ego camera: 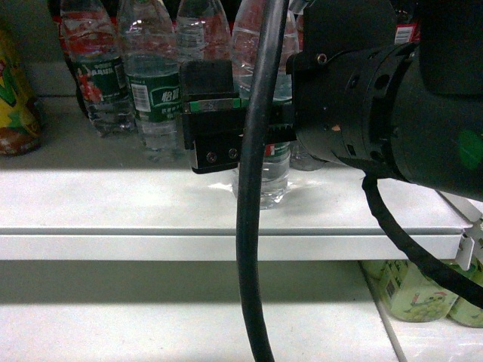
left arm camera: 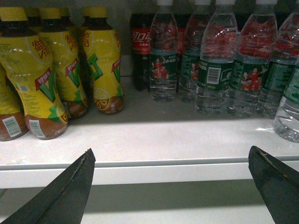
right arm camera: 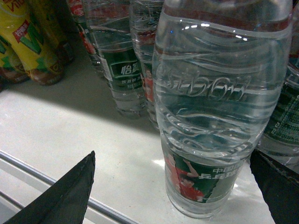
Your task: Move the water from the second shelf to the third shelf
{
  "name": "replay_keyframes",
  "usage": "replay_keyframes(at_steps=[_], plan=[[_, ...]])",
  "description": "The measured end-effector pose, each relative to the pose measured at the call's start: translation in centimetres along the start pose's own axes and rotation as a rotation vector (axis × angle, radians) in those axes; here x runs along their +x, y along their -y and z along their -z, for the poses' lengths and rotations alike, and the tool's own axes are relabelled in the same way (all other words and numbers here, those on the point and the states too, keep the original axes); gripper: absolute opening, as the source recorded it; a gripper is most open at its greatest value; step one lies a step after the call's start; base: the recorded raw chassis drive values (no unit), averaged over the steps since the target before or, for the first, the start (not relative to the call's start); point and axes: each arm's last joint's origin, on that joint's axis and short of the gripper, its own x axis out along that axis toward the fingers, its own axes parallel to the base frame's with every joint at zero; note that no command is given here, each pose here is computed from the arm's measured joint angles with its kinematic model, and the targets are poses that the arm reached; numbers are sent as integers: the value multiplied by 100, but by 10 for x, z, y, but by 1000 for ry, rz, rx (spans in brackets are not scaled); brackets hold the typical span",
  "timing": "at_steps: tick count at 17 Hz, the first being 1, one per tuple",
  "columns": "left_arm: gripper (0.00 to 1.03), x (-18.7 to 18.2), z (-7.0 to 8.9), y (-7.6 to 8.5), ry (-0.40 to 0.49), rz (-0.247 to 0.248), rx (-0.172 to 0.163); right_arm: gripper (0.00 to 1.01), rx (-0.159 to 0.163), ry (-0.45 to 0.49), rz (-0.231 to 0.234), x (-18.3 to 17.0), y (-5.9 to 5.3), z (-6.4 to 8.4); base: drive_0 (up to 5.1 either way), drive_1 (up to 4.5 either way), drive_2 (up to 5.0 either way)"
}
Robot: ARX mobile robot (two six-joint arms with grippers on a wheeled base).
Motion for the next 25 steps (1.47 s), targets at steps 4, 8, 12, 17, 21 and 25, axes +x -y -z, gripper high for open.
replay_keyframes(at_steps=[4,8,12,17,21,25], plan=[[98,0,0,0,0,0,0,98,33,-39,66,31,13,1,0,0,0],[98,0,0,0,0,0,0,65,61,-49,109,49,14,4,0,0,0],[98,0,0,0,0,0,0,41,59,-32,99,40,12,4,0,0,0],[98,0,0,0,0,0,0,40,53,-34,95,28,13,7,0,0,0],[98,0,0,0,0,0,0,40,47,-33,91,20,13,9,0,0,0],[98,0,0,0,0,0,0,40,34,-26,83,6,16,14,0,0,0]])
